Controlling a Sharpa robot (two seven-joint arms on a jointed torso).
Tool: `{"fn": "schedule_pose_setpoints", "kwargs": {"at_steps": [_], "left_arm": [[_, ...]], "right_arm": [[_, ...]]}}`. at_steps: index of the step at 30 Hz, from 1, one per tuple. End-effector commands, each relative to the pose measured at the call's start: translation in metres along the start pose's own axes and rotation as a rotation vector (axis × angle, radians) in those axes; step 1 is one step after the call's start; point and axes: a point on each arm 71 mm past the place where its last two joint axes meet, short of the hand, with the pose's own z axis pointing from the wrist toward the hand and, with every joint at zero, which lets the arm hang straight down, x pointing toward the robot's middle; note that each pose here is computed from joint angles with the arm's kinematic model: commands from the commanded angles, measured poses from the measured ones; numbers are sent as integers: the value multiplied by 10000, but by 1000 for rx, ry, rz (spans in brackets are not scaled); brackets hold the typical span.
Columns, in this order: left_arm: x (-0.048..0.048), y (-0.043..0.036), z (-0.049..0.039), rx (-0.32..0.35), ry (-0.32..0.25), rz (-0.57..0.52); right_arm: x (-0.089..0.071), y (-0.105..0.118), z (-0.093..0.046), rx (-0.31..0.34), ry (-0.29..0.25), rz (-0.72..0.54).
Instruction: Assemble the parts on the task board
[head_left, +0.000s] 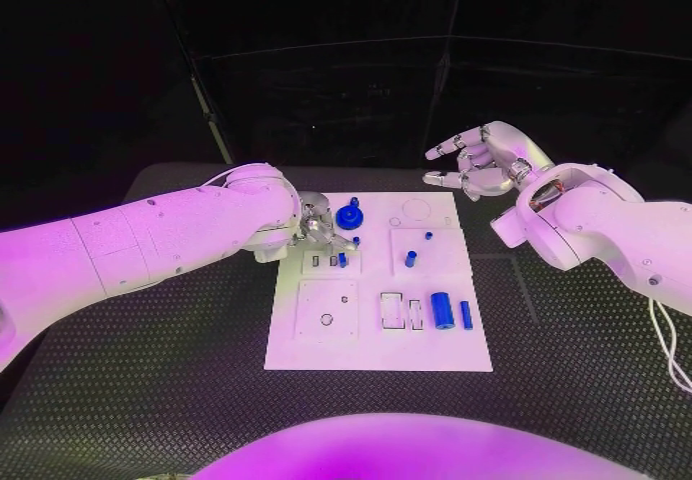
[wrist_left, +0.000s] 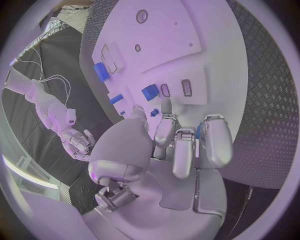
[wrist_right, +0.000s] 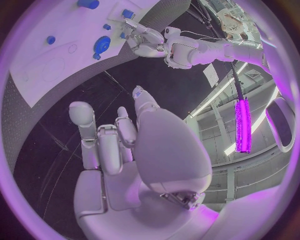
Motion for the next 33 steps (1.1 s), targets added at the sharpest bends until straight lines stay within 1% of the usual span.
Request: {"fn": "schedule_pose_setpoints", "kwargs": {"at_steps": [1, 8, 18, 33], "left_arm": [[33, -21, 11, -15, 50, 47], [55, -71, 27, -10, 62, 57], [74, -121, 31, -1, 69, 64], [87, -162, 26, 9, 69, 63]], "right_arm": [[9, 16, 12, -3, 12, -4], [21, 14, 24, -1, 16, -4], [30, 4, 41, 3, 20, -5], [42, -22, 66, 13, 30, -9]]}}
